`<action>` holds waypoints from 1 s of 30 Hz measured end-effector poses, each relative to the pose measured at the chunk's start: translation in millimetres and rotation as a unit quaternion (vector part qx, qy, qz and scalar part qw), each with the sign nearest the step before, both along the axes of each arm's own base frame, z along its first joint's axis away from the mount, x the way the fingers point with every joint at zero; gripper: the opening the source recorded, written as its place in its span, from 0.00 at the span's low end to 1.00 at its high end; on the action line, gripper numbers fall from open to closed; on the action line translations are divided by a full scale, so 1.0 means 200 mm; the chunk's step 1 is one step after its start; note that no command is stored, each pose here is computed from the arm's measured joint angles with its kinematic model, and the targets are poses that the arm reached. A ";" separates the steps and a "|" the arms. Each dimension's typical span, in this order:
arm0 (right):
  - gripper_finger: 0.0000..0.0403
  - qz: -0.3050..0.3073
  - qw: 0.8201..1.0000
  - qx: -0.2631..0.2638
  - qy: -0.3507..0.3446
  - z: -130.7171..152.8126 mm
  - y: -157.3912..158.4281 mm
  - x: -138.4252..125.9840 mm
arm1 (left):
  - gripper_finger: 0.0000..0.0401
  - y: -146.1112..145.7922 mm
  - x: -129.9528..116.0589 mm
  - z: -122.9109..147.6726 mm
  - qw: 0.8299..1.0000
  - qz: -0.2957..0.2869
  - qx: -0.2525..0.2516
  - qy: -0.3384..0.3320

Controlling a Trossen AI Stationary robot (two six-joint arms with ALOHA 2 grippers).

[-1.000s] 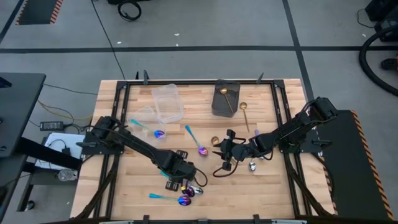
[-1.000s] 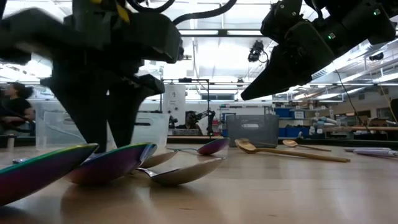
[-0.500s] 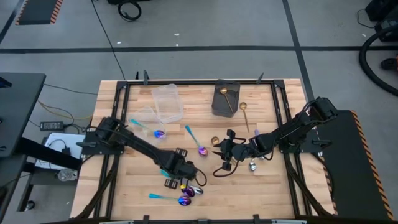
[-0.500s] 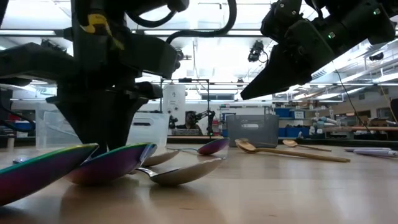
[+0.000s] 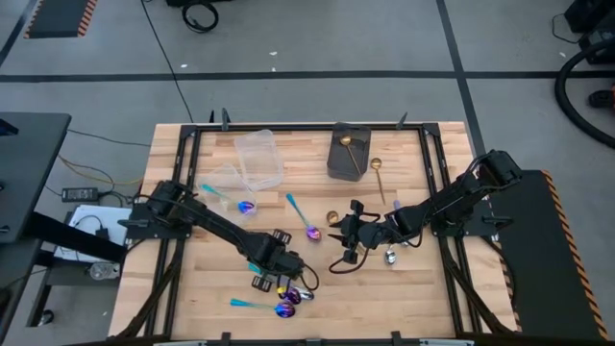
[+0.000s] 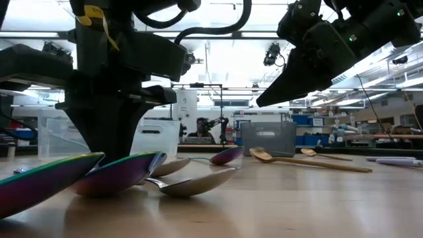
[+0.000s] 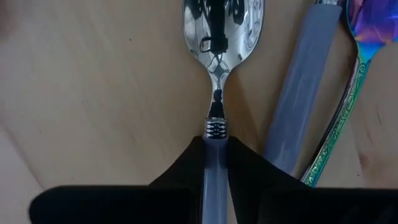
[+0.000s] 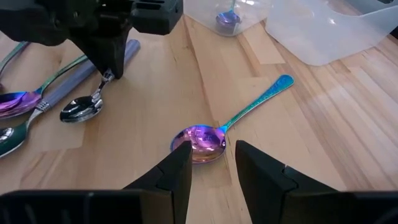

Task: Sort silverware by color (type)
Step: Put the purple spoon into the right transparent bin

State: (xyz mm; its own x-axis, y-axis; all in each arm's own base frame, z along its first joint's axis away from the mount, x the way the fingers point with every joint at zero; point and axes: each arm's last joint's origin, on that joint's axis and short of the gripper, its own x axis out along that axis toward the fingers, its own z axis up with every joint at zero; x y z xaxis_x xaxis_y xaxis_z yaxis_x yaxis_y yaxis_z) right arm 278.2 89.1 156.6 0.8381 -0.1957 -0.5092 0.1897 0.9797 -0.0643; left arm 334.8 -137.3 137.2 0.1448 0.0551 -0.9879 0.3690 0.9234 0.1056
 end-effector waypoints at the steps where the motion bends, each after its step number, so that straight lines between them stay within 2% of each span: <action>1: 0.33 0.000 1.000 0.000 0.000 0.00 0.00 0.00 | 0.12 0.00 0.00 0.00 1.000 -0.001 0.005 -0.001; 7: 0.33 0.000 1.000 0.000 0.000 0.00 0.00 0.00 | 0.12 0.06 -0.05 0.12 0.997 0.003 0.070 -0.021; 13: 0.33 0.000 1.000 -0.001 0.002 0.00 0.00 0.00 | 0.12 0.12 -0.08 0.25 0.995 0.025 0.083 -0.043; 20: 0.33 0.000 1.000 -0.001 0.004 0.00 0.00 0.00 | 0.12 0.19 -0.12 0.39 0.991 0.024 0.110 -0.072; 30: 0.33 -0.021 1.000 -0.018 0.001 0.00 0.00 -0.01 | 0.12 0.25 -0.20 0.47 0.983 0.032 0.173 -0.060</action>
State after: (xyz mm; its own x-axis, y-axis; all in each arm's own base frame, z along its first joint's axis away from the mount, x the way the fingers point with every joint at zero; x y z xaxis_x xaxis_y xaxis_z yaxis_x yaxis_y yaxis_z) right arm 276.9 88.5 155.9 0.8277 -0.2485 -0.5031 0.2297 0.9681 -0.1003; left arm 295.4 -88.1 231.8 0.2448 0.3977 -0.8842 0.2770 0.8453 0.4569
